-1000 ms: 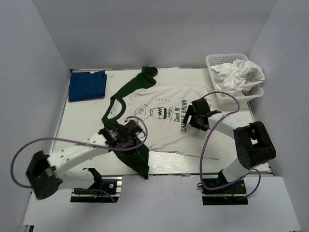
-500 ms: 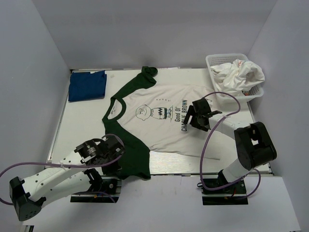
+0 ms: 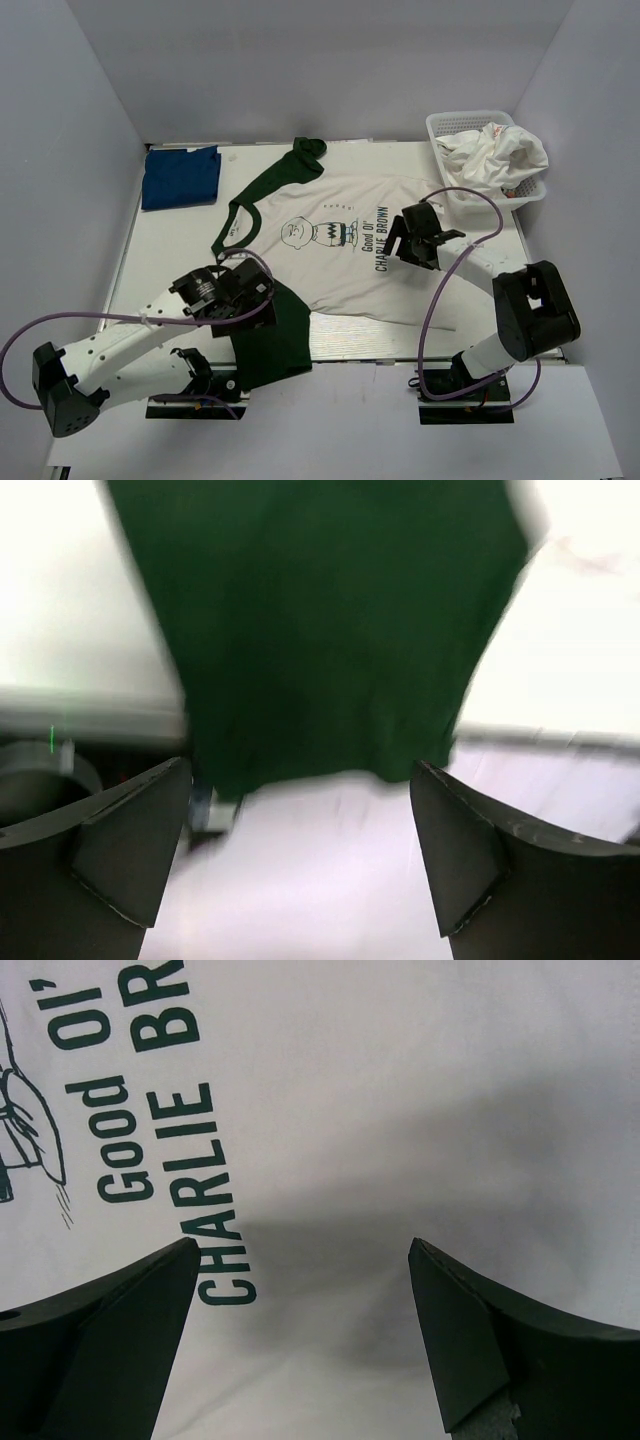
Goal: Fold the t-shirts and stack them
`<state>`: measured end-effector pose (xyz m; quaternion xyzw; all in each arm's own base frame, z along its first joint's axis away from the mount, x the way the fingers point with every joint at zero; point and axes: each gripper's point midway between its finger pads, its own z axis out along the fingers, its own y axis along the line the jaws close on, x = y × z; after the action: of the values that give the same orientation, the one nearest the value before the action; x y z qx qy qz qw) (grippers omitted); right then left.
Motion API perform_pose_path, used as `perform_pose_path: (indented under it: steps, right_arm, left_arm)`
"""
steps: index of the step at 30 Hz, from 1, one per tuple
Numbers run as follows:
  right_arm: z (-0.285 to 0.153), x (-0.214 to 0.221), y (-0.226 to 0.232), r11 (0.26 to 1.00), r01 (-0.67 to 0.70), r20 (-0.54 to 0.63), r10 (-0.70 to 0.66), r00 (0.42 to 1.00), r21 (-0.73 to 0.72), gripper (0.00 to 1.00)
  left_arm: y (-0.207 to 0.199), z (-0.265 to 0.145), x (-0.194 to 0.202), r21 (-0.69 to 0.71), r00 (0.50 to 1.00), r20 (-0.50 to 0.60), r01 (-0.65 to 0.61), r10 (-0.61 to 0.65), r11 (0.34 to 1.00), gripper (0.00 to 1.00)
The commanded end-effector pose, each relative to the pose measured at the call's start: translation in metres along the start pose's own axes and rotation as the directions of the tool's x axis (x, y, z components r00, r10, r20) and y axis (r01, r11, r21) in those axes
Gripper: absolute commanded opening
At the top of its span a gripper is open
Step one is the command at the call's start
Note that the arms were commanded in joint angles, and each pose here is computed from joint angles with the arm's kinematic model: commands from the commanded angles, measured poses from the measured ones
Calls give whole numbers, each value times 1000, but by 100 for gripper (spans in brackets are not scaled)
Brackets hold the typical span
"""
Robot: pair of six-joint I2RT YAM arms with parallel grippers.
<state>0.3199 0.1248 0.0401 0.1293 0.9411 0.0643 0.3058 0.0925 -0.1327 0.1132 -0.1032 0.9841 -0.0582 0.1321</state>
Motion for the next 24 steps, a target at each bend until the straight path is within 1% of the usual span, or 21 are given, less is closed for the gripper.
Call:
perform_pose_path:
  steps: [1, 2, 3, 4, 5, 6, 7, 8, 9, 10, 11, 12, 13, 14, 15, 17, 19, 20, 22, 23, 24]
  right_arm:
    - [-3, -21, 10, 1000, 16, 45, -15, 999, -22, 90]
    - [-2, -24, 12, 999, 30, 44, -29, 999, -26, 90]
    - [-1, -22, 13, 999, 36, 33, -35, 999, -29, 90]
    - [0, -29, 18, 999, 33, 41, -31, 999, -37, 90]
    - [8, -24, 18, 999, 41, 21, -40, 999, -29, 90]
    - [11, -21, 20, 998, 47, 4, -47, 999, -42, 90]
    - [10, -33, 29, 997, 50, 22, -48, 999, -60, 90]
    - [20, -25, 22, 998, 59, -18, -59, 998, -25, 90]
    - [20, -25, 24, 997, 78, -21, -78, 997, -26, 90]
    - [21, -32, 27, 997, 74, -11, -74, 997, -31, 90]
    - [26, -28, 27, 997, 79, -25, -80, 996, -23, 90]
    - [27, -31, 29, 996, 81, -17, -81, 997, -32, 90]
    - [32, -28, 31, 995, 89, -27, -90, 996, -34, 90]
    - [32, -35, 35, 995, 91, -21, -92, 996, -40, 90]
    - [33, -36, 35, 993, 108, -23, -109, 994, -38, 90]
    - [45, -30, 34, 991, 132, -64, -132, 989, -12, 90]
    - [52, -27, 33, 989, 147, -82, -147, 986, -7, 90]
    - [53, -31, 35, 990, 144, -79, -144, 986, -10, 90]
    - [62, -28, 33, 986, 164, -92, -163, 982, 6, 90]
    - [63, -32, 35, 986, 169, -85, -168, 982, 6, 90]
    - [68, -37, 35, 984, 175, -75, -173, 982, 22, 90]
  left_arm:
    - [-39, -4, -79, 80, 936, 349, -68, 36, 994, 100]
    - [-47, -6, -95, 87, 908, 417, -85, 41, 993, 100]
    - [-57, -4, -121, 85, 847, 529, -119, 56, 989, 100]
    - [-68, -2, -132, 87, 811, 579, -167, 86, 982, 100]
    - [-70, 9, -151, 57, 789, 608, -159, 92, 986, 100]
    - [-82, 5, -173, 65, 752, 655, -154, 74, 986, 100]
    - [-85, 9, -185, 36, 752, 654, -146, 87, 989, 100]
    - [-86, 20, -211, -21, 758, 646, -96, 87, 995, 100]
    - [-82, 28, -222, -56, 772, 629, -71, 90, 996, 100]
    - [-83, 35, -234, -83, 778, 616, -95, 126, 992, 100]
    - [-86, 44, -244, -81, 788, 602, -104, 131, 991, 100]
    - [-89, 62, -260, -64, 816, 565, -106, 124, 992, 100]
    - [-92, 69, -272, -53, 812, 568, -125, 133, 991, 100]
    - [-92, 77, -281, -46, 821, 559, -113, 119, 993, 100]
    - [-90, 78, -300, -35, 823, 559, -103, 105, 994, 100]
    - [-88, 105, -320, -31, 852, 514, -102, 103, 994, 100]
    - [-91, 124, -329, -2, 877, 468, -125, 111, 992, 100]
    - [-96, 142, -337, 10, 890, 441, -135, 116, 991, 100]
    - [-85, 162, -349, -3, 904, 413, -122, 112, 993, 100]
    - [-85, 164, -361, 0, 907, 408, -112, 102, 994, 100]
    - [-78, 187, -359, -18, 927, 361, -103, 102, 995, 100]
